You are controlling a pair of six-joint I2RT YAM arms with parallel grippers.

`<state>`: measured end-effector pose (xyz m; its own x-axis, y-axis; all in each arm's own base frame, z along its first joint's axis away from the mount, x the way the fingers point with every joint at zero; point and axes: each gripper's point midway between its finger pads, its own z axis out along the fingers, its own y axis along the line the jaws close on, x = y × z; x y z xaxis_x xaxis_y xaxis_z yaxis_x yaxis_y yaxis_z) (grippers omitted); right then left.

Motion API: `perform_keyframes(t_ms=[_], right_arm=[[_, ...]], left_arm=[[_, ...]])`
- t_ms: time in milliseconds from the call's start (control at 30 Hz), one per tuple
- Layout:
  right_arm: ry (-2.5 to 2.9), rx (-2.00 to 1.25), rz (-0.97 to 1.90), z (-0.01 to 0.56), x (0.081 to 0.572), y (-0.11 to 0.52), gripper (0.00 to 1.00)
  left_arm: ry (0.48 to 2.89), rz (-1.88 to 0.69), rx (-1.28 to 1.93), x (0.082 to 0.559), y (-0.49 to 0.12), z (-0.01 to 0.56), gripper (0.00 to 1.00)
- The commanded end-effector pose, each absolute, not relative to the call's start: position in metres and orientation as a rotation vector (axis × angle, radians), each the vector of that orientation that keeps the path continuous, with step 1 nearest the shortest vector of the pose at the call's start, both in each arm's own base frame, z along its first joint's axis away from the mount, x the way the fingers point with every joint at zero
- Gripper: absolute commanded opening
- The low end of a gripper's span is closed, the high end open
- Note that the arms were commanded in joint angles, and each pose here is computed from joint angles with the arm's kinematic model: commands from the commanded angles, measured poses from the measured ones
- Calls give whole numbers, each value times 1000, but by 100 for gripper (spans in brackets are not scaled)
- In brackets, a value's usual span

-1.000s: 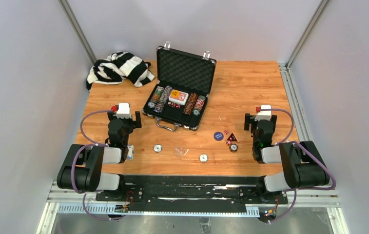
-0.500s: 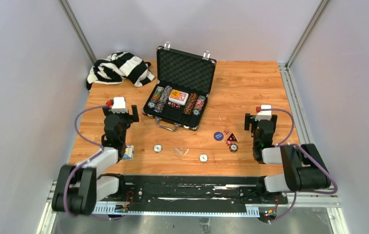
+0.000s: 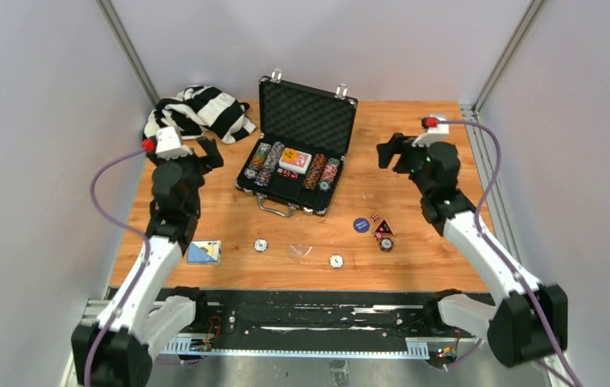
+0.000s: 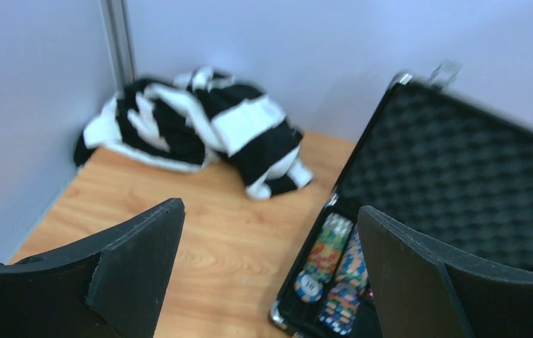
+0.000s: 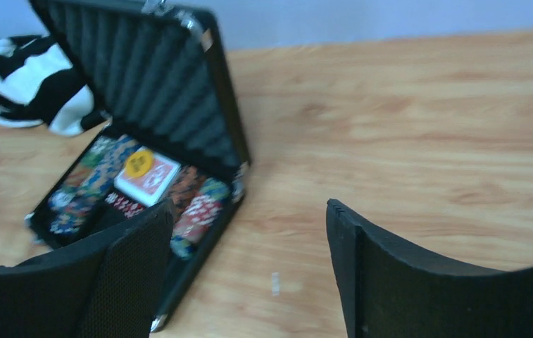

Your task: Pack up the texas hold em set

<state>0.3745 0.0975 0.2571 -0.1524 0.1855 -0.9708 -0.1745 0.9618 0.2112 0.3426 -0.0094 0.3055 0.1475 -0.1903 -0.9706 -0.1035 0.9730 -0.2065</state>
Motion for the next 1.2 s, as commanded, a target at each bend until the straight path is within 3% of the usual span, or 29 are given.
perform_keyframes(t_ms=[0, 200, 267, 467, 1067, 1167], right_arm=[[2056, -21, 519, 178, 367, 151, 71], [2232, -81, 467, 130, 371, 190, 62], [2255, -112, 446, 119, 373, 201, 59], [2338, -180, 441, 92, 378, 227, 58], [2455, -266, 404, 45, 361, 253, 53], [2472, -261, 393, 39, 359, 252, 49]], left_arm=[[1715, 11, -254, 386, -13, 237, 98], [1942, -114, -39, 434, -56, 190, 99], [1979, -97, -25, 442, -56, 175, 95], [2119, -24, 47, 468, -55, 131, 90], [2348, 14, 82, 482, -57, 67, 85], [2394, 2, 88, 480, -59, 59, 81]])
